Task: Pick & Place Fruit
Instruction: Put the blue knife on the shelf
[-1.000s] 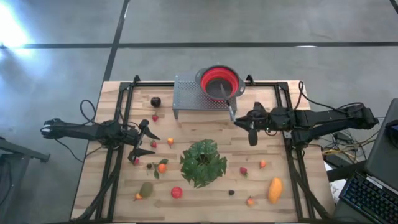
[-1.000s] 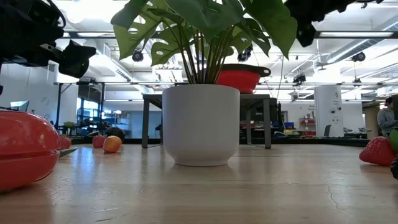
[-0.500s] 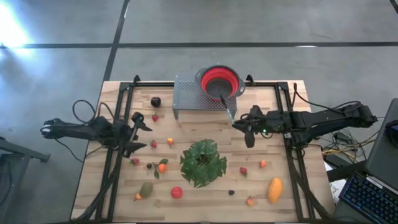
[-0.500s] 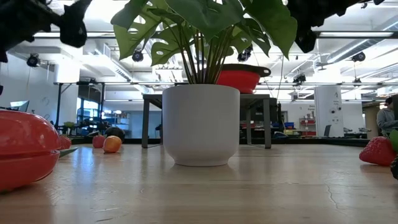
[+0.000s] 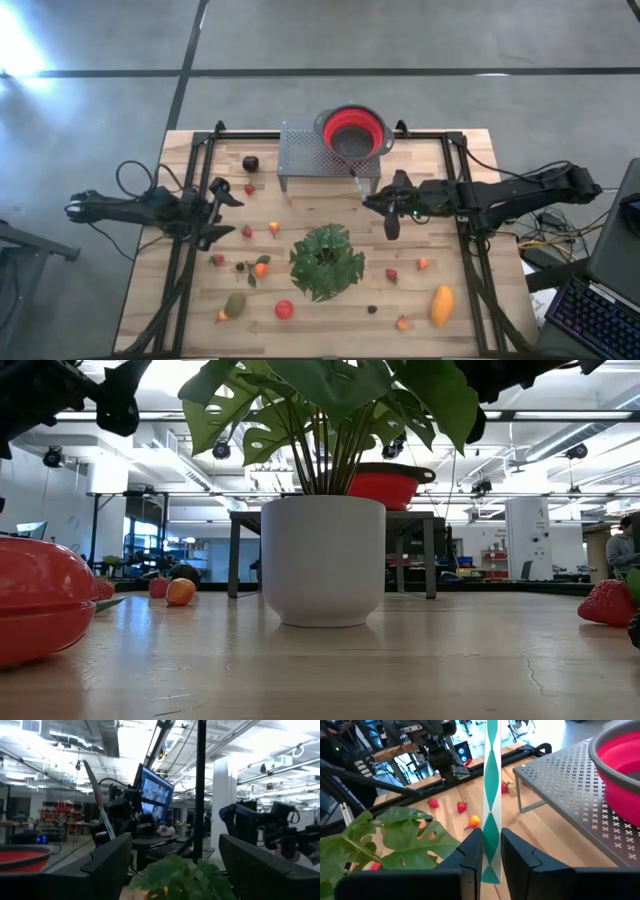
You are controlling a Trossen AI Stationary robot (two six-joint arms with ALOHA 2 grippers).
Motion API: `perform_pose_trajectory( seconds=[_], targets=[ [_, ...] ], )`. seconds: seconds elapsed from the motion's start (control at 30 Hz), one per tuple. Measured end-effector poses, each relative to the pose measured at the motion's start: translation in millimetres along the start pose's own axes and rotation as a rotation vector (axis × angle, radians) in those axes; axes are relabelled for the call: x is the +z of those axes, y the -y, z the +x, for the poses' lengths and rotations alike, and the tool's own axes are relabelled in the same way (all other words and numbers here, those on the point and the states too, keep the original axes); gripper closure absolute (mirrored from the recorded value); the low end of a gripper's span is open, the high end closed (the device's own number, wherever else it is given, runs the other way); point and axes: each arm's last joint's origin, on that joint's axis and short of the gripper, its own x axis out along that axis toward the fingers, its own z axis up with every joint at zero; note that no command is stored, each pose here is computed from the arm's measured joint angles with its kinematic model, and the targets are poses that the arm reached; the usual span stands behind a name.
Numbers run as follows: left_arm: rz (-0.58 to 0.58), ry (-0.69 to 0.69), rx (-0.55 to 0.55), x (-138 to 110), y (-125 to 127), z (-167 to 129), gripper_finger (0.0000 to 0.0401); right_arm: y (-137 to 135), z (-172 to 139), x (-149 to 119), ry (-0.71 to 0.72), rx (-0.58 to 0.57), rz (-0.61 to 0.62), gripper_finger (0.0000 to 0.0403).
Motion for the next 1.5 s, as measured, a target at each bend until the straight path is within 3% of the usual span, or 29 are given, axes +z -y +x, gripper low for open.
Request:
perform_pose_trajectory(
  seconds=[0.23, 0.4, 0.7, 0.8, 1.1, 1.5],
  targets=[
    [0.021, -0.058, 0.001, -8.1, -1.2, 6.6, 0.0096, -3.6, 2.2, 6.3, 0.03, 0.015, -0.019, 0.0346],
    [0.097, -0.053, 0.025, -5.4, -3.0, 20.8, 0.0096, -8.8, 2.7, 16.2, 0.045, 0.042, -0.054, 0.035],
    [0.155, -0.125, 0.065, 19.1, -8.6, 87.5, 0.0096, -12.8, 2.9, 24.2, 0.058, 0.058, -0.101, 0.0347],
    [0.167, -0.219, 0.091, 14.1, -13.8, 112.0, 0.0097, -13.3, 2.2, 24.7, 0.061, 0.061, -0.115, 0.0345],
    [0.236, -0.228, 0.116, 20.0, -29.9, 187.2, 0.0101, -18.0, 0.4, 26.9, 0.057, 0.12, -0.164, 0.0353],
    [0.244, -0.258, 0.146, 13.8, -53.9, 235.3, 0.0101, -20.4, -0.5, 27.4, 0.07, 0.139, -0.211, 0.0356]
  ],
)
